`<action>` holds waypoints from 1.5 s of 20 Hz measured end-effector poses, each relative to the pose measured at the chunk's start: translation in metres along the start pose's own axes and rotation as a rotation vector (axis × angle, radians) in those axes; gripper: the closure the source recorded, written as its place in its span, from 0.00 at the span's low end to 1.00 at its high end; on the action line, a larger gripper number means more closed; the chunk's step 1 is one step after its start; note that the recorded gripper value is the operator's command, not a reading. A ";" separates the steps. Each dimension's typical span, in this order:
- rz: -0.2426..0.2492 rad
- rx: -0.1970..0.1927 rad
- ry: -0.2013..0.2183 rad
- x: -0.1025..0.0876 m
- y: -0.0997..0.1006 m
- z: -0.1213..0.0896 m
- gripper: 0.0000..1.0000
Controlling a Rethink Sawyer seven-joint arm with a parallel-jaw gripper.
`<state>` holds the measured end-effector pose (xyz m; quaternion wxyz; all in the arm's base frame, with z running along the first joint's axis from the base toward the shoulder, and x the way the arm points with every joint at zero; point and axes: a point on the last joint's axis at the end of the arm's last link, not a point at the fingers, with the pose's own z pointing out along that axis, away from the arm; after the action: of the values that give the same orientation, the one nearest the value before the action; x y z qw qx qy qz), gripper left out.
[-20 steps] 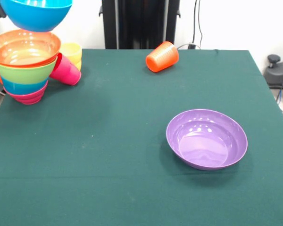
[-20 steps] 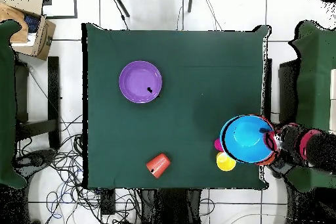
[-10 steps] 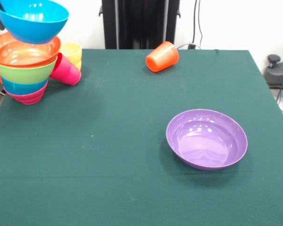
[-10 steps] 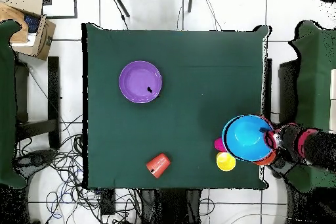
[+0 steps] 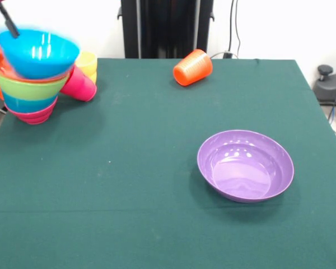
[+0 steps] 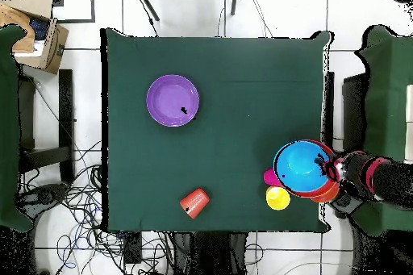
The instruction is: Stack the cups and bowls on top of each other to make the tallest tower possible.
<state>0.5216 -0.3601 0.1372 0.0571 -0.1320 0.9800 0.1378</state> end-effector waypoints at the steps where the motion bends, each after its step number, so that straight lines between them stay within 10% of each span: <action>1: 0.000 0.002 0.001 0.000 -0.001 0.000 0.00; 17: -0.124 0.010 0.005 -0.006 -0.005 -0.002 0.00; 30: -0.126 -0.006 0.038 -0.020 0.008 -0.029 0.00</action>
<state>0.5361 -0.3564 0.1694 0.0466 -0.1961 0.9703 0.1341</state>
